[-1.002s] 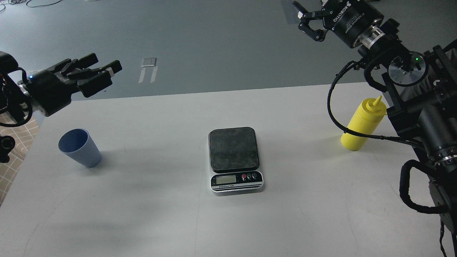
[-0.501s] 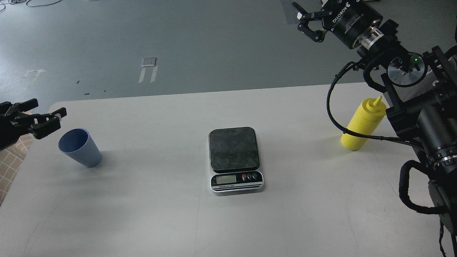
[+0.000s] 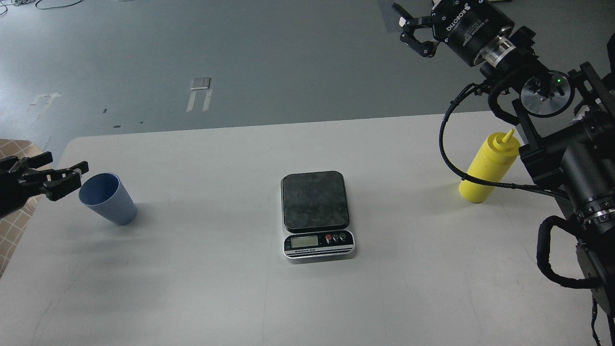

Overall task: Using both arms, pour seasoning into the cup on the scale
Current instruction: 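Reach the left gripper down to the blue cup and close on it, then lift the blue cup with the left gripper toward the scale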

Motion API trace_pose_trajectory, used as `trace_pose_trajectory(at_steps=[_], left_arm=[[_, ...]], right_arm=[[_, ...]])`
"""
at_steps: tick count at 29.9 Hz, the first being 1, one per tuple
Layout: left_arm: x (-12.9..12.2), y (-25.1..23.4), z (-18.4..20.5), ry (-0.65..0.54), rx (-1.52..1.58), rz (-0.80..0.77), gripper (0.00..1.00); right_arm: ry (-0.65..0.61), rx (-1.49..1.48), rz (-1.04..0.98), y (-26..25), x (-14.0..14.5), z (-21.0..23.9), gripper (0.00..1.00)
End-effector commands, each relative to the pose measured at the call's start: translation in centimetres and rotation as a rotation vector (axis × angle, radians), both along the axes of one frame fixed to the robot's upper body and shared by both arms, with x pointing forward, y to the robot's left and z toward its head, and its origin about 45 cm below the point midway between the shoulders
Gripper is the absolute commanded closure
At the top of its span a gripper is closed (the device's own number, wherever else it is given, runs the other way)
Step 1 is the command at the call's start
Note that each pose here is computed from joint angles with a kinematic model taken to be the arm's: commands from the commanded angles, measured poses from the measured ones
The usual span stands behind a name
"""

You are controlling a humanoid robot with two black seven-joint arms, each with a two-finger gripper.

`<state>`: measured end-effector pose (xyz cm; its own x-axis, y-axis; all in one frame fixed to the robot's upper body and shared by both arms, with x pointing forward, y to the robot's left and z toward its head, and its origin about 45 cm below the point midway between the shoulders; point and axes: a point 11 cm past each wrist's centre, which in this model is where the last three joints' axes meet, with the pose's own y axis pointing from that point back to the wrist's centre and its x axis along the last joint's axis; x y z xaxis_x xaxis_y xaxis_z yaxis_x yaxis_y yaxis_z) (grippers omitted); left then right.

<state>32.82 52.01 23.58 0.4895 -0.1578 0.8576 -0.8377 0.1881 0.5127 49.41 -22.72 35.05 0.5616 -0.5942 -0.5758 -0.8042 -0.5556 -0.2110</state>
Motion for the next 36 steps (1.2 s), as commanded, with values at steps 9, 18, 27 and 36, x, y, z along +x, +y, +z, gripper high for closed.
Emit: trace_pose_trajectory(at_steps=[9, 18, 27, 36], left_arm=[[0.1, -0.3, -2.5, 0.044, -0.056, 0.044, 0.20], [-0.2, -0.4, -3.7, 0.082, -0.060, 0.052, 0.28], [-0.7, 0.1, -4.6, 0.111, -0.102, 0.102, 0.42], [-0.4, 0.0, -5.1, 0.104, -0.136, 0.126, 1.00]], right_arm=[[0.002, -0.001, 0.000, 0.0, 0.0, -0.1, 0.01], [0.000, 0.000, 0.000, 0.0, 0.0, 0.0, 0.01], [0.001, -0.001, -0.002, -0.1, 0.0, 0.0, 0.01], [0.002, -0.001, -0.003, -0.1, 0.0, -0.1, 0.01]])
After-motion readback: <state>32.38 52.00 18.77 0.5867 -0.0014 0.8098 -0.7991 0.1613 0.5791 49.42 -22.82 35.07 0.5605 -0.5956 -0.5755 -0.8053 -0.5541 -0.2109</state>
